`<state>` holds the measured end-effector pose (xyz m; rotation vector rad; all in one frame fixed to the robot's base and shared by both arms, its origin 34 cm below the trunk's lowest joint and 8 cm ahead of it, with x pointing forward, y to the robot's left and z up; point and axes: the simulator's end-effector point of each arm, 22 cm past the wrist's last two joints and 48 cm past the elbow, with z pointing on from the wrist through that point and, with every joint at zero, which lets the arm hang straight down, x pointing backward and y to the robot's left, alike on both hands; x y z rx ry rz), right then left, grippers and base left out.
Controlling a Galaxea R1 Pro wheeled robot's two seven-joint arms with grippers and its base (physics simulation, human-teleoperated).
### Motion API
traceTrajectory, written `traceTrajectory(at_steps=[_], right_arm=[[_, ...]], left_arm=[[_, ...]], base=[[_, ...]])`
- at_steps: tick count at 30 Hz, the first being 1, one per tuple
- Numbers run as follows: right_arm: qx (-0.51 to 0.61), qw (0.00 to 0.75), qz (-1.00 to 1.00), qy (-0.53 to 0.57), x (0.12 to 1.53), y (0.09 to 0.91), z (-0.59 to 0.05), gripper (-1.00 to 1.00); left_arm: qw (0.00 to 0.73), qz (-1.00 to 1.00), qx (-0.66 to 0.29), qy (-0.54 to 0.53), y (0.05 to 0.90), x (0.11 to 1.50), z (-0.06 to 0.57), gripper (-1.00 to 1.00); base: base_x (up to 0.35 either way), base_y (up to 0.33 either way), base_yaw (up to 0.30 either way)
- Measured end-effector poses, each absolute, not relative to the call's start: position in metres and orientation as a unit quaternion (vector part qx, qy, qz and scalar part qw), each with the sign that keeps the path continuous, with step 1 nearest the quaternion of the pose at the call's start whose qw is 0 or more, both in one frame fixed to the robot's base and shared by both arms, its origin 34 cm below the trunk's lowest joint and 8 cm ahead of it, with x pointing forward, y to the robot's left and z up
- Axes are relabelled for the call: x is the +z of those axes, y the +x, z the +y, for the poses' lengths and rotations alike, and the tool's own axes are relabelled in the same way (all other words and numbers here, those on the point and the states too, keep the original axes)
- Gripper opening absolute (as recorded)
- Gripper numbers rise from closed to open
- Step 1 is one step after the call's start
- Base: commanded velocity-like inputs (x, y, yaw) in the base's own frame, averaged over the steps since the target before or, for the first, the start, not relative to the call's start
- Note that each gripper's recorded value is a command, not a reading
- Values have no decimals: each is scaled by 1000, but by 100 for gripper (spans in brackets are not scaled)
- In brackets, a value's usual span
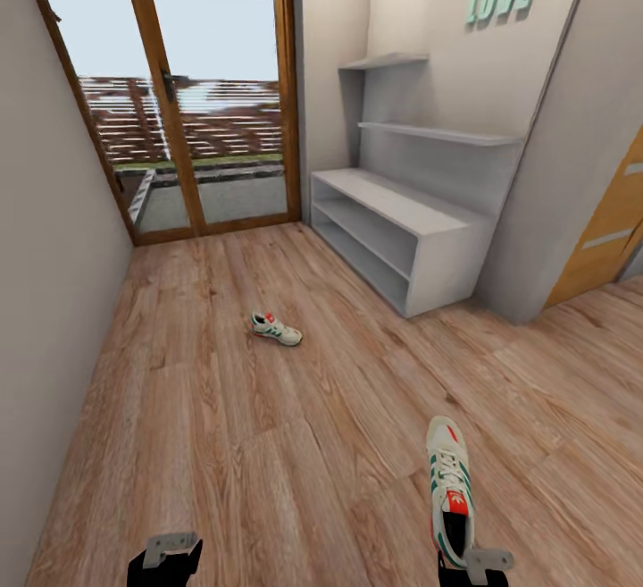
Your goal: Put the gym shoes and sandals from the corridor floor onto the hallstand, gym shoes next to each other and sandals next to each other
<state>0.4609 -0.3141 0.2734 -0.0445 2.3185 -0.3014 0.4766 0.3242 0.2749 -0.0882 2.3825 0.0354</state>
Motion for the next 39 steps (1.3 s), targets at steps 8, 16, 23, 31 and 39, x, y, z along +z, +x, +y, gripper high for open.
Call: traceTrajectory(at_steps=[8, 16, 23, 31, 39], right_arm=[[-119, 391, 913, -18, 273, 461, -314, -100], [-118, 391, 912, -17, 274, 462, -314, -100], [-118, 391, 913, -17, 273, 461, -313, -100], [-117, 390, 913, -18, 273, 461, -313, -100], [-115, 393, 912, -19, 274, 463, -310, -100]], left_arm=[[370, 928, 14, -34, 477, 275, 324, 100], [371, 928, 14, -34, 477, 275, 324, 100], [389, 921, 15, -32, 483, 281, 325, 100], [391, 920, 16, -33, 483, 282, 325, 100], [392, 919, 17, -32, 488, 284, 327, 100]], base=[[334, 88, 0], [334, 88, 141], [334, 87, 274], [334, 91, 276], [334, 102, 93]])
